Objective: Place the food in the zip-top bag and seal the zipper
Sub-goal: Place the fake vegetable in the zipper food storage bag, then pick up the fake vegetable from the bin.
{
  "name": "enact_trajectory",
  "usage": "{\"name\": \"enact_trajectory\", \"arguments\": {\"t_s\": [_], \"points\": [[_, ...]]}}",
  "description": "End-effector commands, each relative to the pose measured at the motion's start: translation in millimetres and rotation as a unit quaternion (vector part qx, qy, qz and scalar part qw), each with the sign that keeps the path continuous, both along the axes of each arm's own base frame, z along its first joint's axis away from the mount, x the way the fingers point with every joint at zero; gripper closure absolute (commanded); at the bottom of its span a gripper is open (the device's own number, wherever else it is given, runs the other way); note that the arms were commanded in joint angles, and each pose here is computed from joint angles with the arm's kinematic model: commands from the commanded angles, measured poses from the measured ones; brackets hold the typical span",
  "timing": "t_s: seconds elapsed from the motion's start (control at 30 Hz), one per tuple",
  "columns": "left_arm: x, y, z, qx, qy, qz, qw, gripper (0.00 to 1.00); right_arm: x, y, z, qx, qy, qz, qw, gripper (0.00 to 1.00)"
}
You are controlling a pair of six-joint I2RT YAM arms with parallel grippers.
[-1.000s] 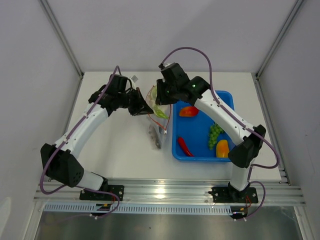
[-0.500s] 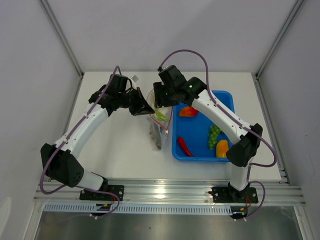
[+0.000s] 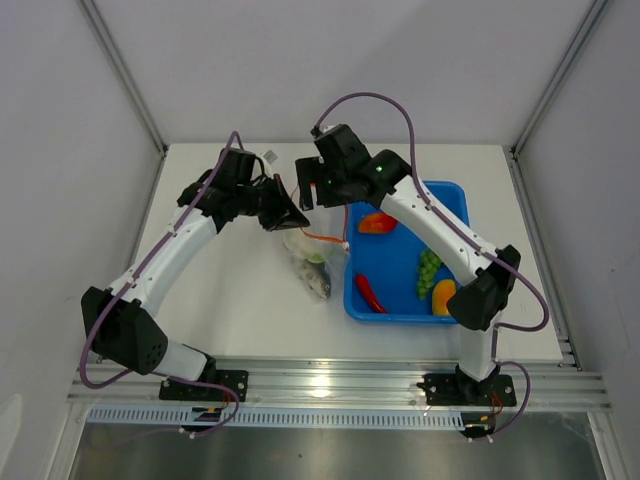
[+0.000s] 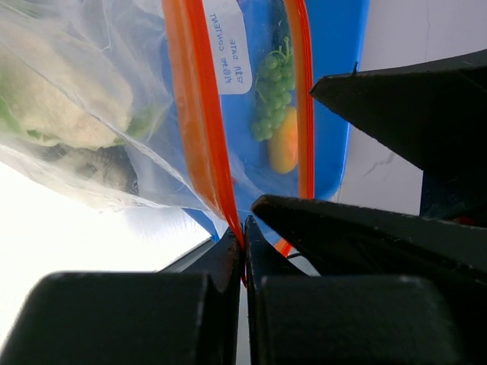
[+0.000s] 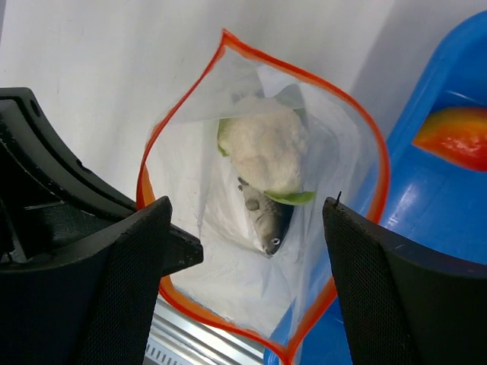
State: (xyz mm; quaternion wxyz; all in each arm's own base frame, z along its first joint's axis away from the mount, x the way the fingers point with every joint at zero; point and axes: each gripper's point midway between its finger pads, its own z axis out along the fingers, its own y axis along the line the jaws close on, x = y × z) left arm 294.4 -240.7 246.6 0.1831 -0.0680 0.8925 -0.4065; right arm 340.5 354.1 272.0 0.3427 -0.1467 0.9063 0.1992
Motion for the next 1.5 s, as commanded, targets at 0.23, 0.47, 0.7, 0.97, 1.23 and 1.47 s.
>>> {"name": "enact_trajectory", "arguments": {"t_s": [0.23,0.47,0.7,0.97,1.23,1.47], "points": [[-3.7,-5.8,14.8,-0.02,-0.018,-0.012,1.0,1.0,40.5,-106.0,72.2,0.027,-0.087,-0.139,0.986,0.2],[-4.2,-3.7,18.8,-0.016,-0.027,-0.012,0.999,1.0,62.7,-170.5,31.8,0.043,-0.032,-0.221,0.974,0.2],[-2.8,-1.1,24.9,-0.007,-0.04,-0.013,0.999,0.99,48.6,-188.9,-36.6,-0.017,0.074,-0.218,0.973,0.2],[-1.6,-2.5,30.6,-0.01,-0.044,-0.016,0.999,0.99,25.2,-249.7,-110.2,-0.06,0.163,-0.303,0.937,0.21],[-2.3,-3.0,26.3,-0.007,-0.044,-0.024,0.999,0.99,30.7,-252.5,-143.0,-0.071,0.177,-0.302,0.934,0.21],[-3.4,4.8,21.6,0.019,-0.058,-0.027,0.998,0.99,43.9,-197.3,-147.6,0.058,0.199,-0.238,0.949,0.21]]}}
